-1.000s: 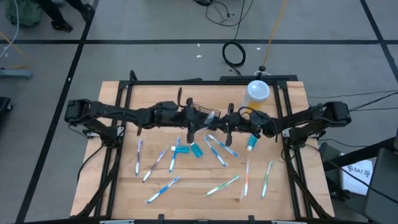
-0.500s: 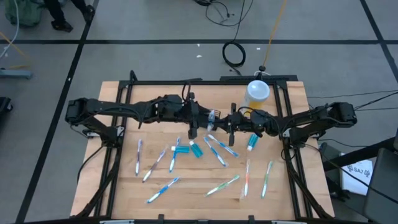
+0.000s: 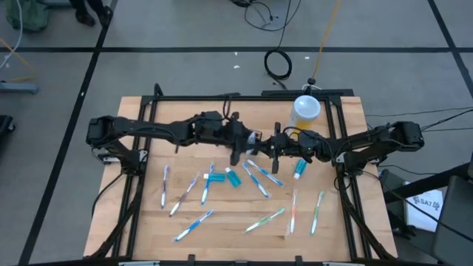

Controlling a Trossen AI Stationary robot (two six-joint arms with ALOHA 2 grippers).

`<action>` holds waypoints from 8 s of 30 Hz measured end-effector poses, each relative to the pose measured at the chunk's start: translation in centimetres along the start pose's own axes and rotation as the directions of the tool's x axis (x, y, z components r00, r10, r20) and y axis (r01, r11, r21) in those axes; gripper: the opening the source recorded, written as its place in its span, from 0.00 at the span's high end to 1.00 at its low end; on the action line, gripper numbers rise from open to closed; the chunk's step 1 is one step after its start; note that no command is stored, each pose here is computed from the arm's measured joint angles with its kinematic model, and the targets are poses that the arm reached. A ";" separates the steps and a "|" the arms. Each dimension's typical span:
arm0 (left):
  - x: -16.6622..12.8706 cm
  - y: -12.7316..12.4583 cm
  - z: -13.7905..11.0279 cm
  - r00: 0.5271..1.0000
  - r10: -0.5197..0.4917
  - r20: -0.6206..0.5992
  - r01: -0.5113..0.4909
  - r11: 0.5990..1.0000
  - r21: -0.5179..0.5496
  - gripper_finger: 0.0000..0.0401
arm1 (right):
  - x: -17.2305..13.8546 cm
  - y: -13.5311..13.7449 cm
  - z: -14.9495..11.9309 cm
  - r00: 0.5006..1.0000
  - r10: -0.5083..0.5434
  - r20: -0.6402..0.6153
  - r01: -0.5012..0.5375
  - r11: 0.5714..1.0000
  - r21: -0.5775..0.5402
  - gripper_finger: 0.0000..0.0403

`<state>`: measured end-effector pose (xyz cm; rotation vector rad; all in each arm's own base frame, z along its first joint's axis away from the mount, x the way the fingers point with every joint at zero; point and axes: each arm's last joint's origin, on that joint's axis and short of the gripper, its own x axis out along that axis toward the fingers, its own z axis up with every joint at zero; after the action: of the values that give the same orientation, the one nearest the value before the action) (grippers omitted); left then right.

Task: Pick & Place toothbrushing station
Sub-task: Put the blue toothbrush into the black wire organizer, then put the purple toothbrush into the black wire organizer

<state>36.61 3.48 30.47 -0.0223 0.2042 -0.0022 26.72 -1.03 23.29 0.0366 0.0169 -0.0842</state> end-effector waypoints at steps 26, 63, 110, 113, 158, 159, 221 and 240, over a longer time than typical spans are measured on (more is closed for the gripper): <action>-0.4 0.4 -0.1 0.999 0.015 -0.041 -0.013 0.998 0.063 0.96 | 0.0 0.0 -0.3 1.000 -0.001 -0.029 0.000 1.000 -0.026 1.00; -8.1 6.4 -5.3 0.906 0.386 0.174 -0.382 0.922 -0.058 0.98 | 0.0 0.0 -0.8 0.996 -0.001 -0.085 0.005 0.999 0.047 0.65; -3.3 7.0 -12.5 0.859 0.501 -0.109 -0.512 0.849 -0.133 0.88 | 0.0 0.0 -0.8 0.997 -0.002 -0.081 0.002 1.000 -0.001 0.67; -3.3 7.0 -12.7 0.858 0.500 -0.120 -0.512 0.852 -0.112 0.88 | 0.0 0.0 -0.8 0.997 -0.002 -0.081 0.002 1.000 -0.001 0.67; -13.3 -4.5 -9.6 0.832 0.124 -0.541 -0.286 0.931 -0.228 0.54 | 0.0 0.0 -0.9 0.996 -0.001 -0.094 0.001 1.000 0.000 0.67; -13.6 -4.9 -10.1 0.804 0.098 -0.586 -0.307 0.913 -0.268 0.54 | 0.0 0.0 -0.9 0.996 -0.001 -0.094 0.001 1.000 0.000 0.67; -17.4 -8.9 -21.6 0.098 0.219 -0.971 -0.961 0.276 -0.035 0.62 | 0.0 0.0 -0.5 0.999 0.001 -0.054 0.002 0.999 0.054 0.67; -15.7 -9.3 -17.8 0.309 0.363 -0.879 -0.888 0.441 -0.130 0.98 | 0.0 0.0 -0.5 0.999 0.004 -0.053 -0.002 1.000 0.026 0.67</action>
<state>17.66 -6.09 16.42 -0.6315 1.0914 0.9955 26.70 -0.97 22.77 0.0649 0.0685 -0.0803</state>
